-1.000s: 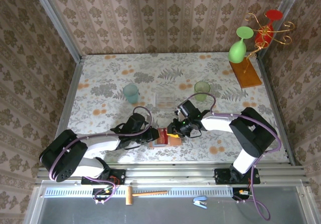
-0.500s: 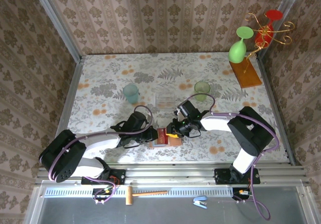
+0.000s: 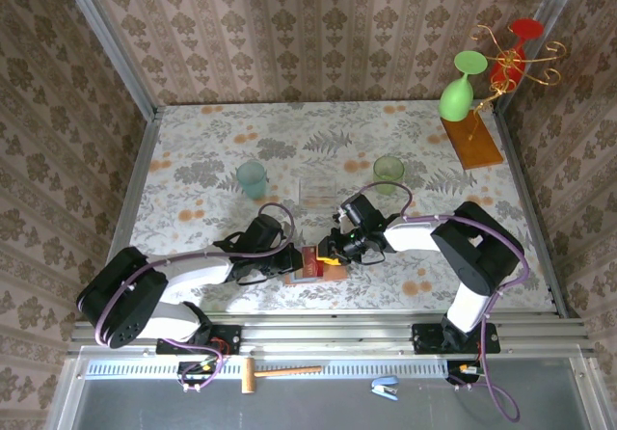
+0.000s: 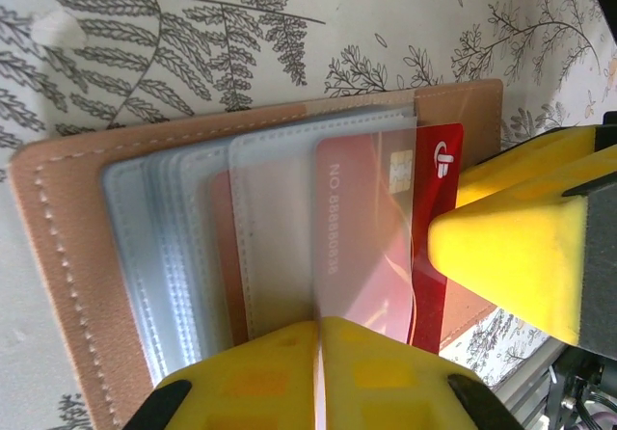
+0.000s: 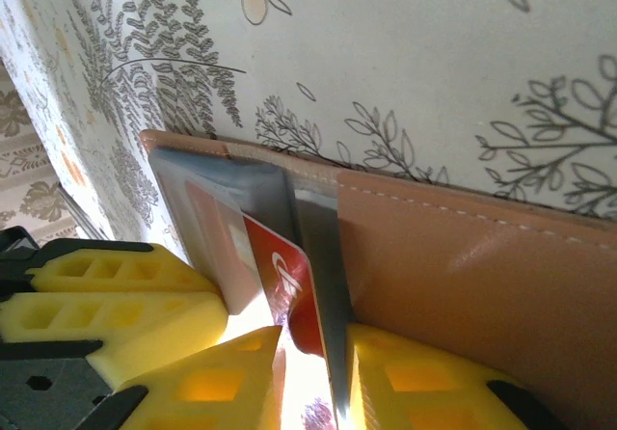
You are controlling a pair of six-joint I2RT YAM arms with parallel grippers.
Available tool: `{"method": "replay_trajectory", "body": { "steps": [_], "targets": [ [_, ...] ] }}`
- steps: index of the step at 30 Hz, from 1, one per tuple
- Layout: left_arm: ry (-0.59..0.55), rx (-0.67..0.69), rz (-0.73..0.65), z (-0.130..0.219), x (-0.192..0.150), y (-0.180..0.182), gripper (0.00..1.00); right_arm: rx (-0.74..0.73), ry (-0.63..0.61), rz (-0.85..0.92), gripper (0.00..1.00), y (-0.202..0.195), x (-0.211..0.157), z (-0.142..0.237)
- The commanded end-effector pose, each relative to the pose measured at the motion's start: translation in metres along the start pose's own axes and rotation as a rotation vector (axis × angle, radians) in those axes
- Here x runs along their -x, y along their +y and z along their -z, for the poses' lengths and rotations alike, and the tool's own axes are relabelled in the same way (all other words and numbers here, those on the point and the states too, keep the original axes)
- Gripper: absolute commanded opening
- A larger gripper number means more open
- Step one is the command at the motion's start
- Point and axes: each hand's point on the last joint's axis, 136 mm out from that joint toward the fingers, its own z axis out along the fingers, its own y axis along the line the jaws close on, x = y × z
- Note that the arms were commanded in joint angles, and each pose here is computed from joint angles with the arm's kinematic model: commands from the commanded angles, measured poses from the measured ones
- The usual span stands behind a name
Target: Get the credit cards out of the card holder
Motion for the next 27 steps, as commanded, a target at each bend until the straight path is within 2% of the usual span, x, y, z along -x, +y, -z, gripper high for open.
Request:
{"method": "replay_trajectory", "body": {
  "steps": [1, 15, 27],
  "targets": [
    [0.016, 0.035, 0.004, -0.003, -0.003, 0.009, 0.11, 0.009, 0.029, -0.03, 0.22, -0.007, -0.006, -0.005],
    [0.001, 0.039, 0.014, 0.003, -0.005, 0.012, 0.11, -0.038, -0.015, -0.027, 0.13, -0.018, -0.001, 0.005],
    [-0.007, 0.033, 0.033, 0.005, -0.007, 0.015, 0.12, -0.076, -0.017, -0.006, 0.11, -0.026, 0.0, 0.017]
  ]
}}
